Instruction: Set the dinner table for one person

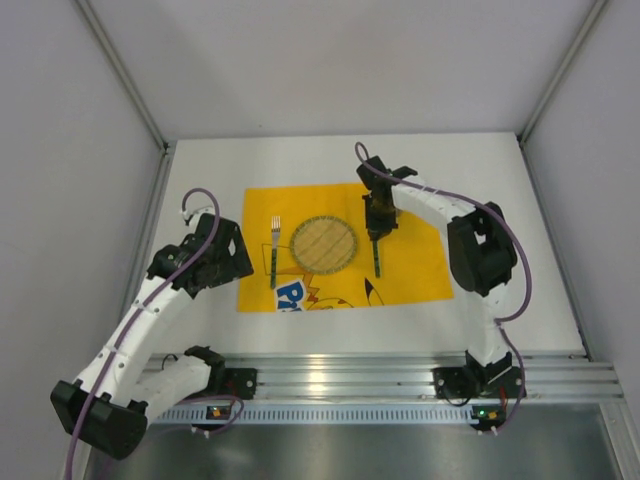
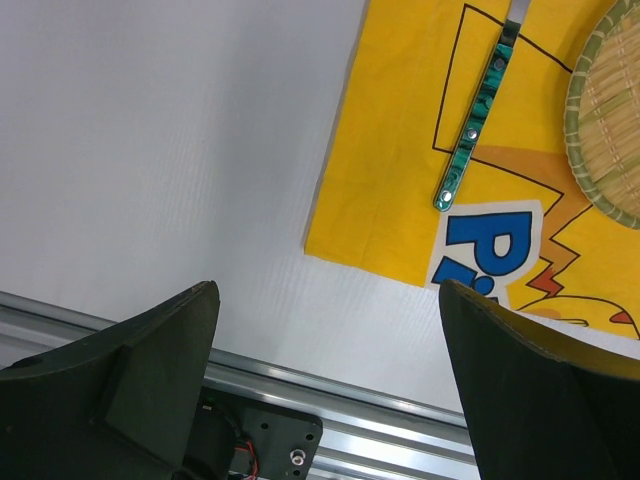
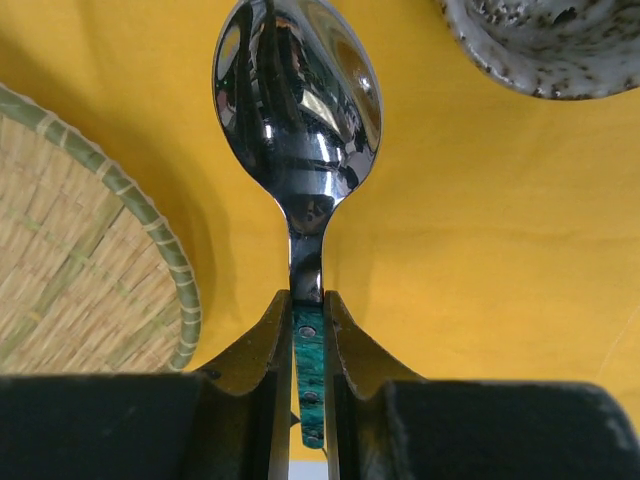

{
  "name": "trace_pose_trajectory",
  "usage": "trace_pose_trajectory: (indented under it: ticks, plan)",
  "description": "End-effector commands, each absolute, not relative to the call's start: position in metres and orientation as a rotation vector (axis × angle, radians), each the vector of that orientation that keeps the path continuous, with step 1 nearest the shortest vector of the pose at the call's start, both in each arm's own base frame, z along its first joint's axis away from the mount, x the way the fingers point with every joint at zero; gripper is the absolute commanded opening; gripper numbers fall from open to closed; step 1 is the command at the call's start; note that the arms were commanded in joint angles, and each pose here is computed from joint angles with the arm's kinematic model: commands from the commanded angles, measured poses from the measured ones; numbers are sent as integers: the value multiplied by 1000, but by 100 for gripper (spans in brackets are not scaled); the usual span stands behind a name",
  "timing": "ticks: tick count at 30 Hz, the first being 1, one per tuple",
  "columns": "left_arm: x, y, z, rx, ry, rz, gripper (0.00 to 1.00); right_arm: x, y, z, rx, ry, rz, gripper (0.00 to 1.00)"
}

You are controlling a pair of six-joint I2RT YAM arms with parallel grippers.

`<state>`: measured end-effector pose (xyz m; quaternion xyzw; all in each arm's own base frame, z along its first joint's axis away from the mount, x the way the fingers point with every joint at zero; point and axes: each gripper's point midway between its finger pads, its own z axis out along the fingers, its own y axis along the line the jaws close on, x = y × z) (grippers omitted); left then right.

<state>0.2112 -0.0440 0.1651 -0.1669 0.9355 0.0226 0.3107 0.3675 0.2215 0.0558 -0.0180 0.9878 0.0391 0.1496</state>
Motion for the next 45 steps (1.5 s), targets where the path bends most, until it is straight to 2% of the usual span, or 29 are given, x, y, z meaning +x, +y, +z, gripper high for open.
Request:
trace_pose_trajectory:
  ticks: [1, 3, 5, 6, 9, 12, 17, 21, 22, 24, 25, 26, 28, 29, 30, 31, 32, 33, 35, 40, 45]
  plan:
    - [212, -43, 174, -449, 2435, 52, 97, 374, 233, 59, -34, 2795, 140, 0]
    - [211, -43, 175, -448, 2433, 52, 97, 373, 232, 51, -29, 2808, 129, 0]
    - [211, -44, 175, -444, 2431, 48, 97, 371, 233, 48, -35, 2817, 129, 9]
    - [211, -44, 175, -441, 2431, 48, 97, 370, 232, 47, -35, 2820, 124, 28]
    - [211, -44, 175, -443, 2430, 49, 97, 370, 229, 60, -21, 2791, 129, 56]
    - [213, -40, 175, -459, 2414, 74, 97, 364, 225, 80, -19, 2757, 150, 66]
    - [221, -47, 177, -439, 2432, 61, 97, 339, 219, 125, -88, 2689, 241, 71]
    - [257, -54, 196, -343, 2397, 94, 98, 308, 235, 196, -301, 2485, 537, 71]
    - [270, -55, 197, -301, 2390, 126, 95, 298, 240, 205, -370, 2436, 601, 73]
    - [287, -46, 221, -324, 2295, 203, 87, 285, 234, 249, -374, 2278, 649, 79]
    - [304, -45, 243, -294, 2166, 183, 88, 280, 228, 252, -350, 2243, 644, 84]
    - [312, -40, 256, -289, 2078, 195, 88, 284, 228, 271, -322, 2147, 665, 93]
    - [319, -33, 238, -138, 1978, 260, 90, 272, 211, 290, -250, 2022, 670, 99]
    - [331, -42, 277, -124, 1751, 155, 89, 276, 208, 306, -219, 1923, 691, 100]
    - [329, -48, 233, -22, 1746, 146, 88, 266, 198, 322, -183, 1845, 703, 100]
    - [324, -43, 237, 27, 1655, 177, 98, 269, 186, 310, -117, 1835, 659, 100]
    - [326, -40, 252, -14, 1516, 154, 99, 266, 179, 308, -87, 1826, 642, 100]
    - [322, -41, 214, 27, 1580, 138, 99, 263, 168, 308, -52, 1806, 614, 100]
    - [329, -21, 176, -21, 1681, 136, 98, 254, 158, 299, -45, 1850, 578, 100]
    - [341, -25, 138, -51, 1702, -34, 99, 228, 131, 289, -14, 1901, 514, 100]
    - [356, -6, 104, -59, 1739, 73, 99, 216, 114, 285, 50, 1892, 490, 100]
